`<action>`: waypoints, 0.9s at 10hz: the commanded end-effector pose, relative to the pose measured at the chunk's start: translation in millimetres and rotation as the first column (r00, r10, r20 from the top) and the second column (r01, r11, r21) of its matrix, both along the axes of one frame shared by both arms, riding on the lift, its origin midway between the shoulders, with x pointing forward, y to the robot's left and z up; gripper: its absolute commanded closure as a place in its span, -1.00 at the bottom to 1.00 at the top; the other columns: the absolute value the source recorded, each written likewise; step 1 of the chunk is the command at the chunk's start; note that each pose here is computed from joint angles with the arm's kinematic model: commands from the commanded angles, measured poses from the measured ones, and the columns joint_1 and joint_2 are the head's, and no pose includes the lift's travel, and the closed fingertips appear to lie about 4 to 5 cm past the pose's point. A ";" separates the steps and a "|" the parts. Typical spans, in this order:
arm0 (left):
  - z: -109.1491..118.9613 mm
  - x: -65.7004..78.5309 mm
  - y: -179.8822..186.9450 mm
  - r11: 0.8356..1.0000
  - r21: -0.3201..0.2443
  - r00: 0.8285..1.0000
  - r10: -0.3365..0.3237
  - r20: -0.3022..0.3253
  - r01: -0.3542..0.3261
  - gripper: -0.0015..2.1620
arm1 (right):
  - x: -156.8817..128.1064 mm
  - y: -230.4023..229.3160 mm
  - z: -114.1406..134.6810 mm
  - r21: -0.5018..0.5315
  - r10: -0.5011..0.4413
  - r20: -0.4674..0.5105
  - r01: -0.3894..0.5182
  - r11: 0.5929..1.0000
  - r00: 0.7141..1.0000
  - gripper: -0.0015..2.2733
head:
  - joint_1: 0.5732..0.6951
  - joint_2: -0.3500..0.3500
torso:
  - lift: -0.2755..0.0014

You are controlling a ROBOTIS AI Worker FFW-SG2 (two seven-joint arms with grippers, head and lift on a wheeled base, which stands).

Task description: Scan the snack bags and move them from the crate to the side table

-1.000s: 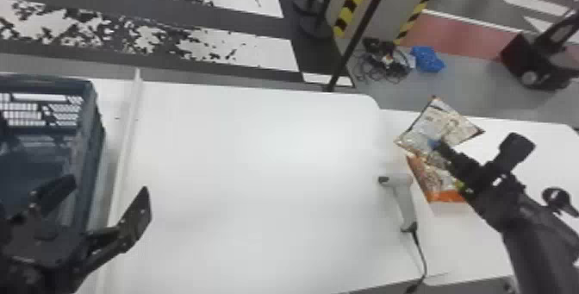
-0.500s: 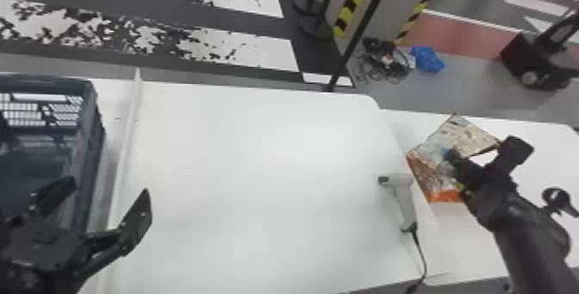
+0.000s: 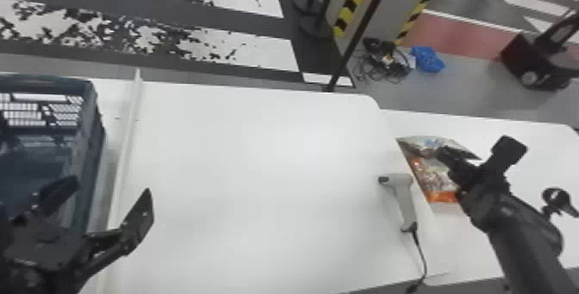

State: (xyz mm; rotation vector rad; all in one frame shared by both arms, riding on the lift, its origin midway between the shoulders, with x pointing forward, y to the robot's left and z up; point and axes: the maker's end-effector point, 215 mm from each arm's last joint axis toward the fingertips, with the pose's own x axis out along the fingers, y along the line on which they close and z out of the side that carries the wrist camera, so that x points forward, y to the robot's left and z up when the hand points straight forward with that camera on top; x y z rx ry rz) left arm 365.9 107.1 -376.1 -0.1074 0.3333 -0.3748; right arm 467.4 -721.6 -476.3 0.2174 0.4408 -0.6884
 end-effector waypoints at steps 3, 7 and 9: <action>0.2 3.8 0.2 1.000 0.001 1.000 0.001 0.003 -0.001 -0.98 | -8.8 29.8 2.2 -0.006 0.061 0.013 -0.061 0.998 0.998 -0.95 | 1.00 -1.00 | 0.36; -0.5 3.9 -4.8 1.000 -0.001 1.000 -0.005 -0.005 0.005 -0.98 | -6.0 136.1 34.3 -0.078 0.283 0.070 -0.277 0.958 0.957 -0.95 | 1.00 -1.00 | 0.36; -2.0 4.4 -3.6 1.000 0.005 1.000 0.002 -0.006 -0.002 -0.97 | -2.0 221.5 60.0 -0.106 0.417 0.117 -0.406 0.908 0.901 -0.95 | 1.00 -1.00 | 0.36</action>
